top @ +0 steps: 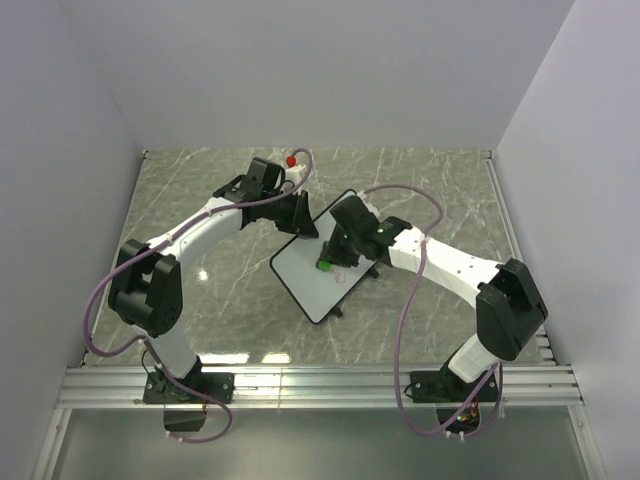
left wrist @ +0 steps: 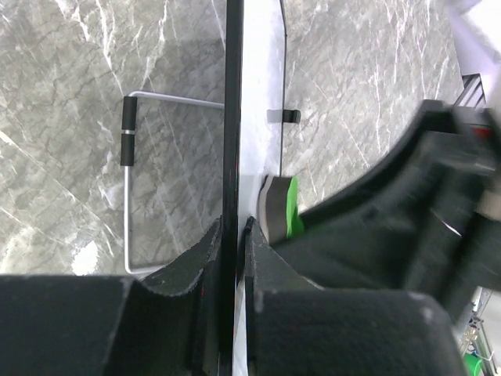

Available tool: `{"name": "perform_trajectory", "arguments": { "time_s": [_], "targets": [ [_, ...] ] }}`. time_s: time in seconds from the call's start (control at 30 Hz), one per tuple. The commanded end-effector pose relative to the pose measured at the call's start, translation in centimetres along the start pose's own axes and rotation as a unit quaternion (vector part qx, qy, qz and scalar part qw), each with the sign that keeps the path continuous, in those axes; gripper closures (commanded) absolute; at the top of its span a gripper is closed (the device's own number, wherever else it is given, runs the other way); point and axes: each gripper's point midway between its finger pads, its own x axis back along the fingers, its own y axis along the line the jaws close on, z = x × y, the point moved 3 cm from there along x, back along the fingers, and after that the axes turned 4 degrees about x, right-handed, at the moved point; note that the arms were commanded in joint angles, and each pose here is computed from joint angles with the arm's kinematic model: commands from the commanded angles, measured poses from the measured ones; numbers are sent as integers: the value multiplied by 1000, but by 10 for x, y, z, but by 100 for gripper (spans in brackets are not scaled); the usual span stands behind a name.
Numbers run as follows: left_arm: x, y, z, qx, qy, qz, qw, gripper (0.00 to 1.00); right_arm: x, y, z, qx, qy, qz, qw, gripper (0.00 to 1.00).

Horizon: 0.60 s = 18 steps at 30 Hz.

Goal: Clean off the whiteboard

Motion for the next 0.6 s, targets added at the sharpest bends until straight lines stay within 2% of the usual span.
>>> {"name": "perform_trajectory", "arguments": {
  "time_s": [0.0,0.07,0.2,0.57],
  "targets": [
    [2,13,23,-13,29,-44,999,100,10,37,-23,-2,-36,-36,999,100],
    [4,11,23,-13,27,-43,999,100,16,49,-33,-1,-48,-46,998,100],
    [5,11,22,-13,27,-42,999,100,11,46,-34,-1,-50,-31,998,100],
    [10,10,27,-13,20,-43,999,100,-24,-53,31,-18,-5,65,998,100]
  ]
}}
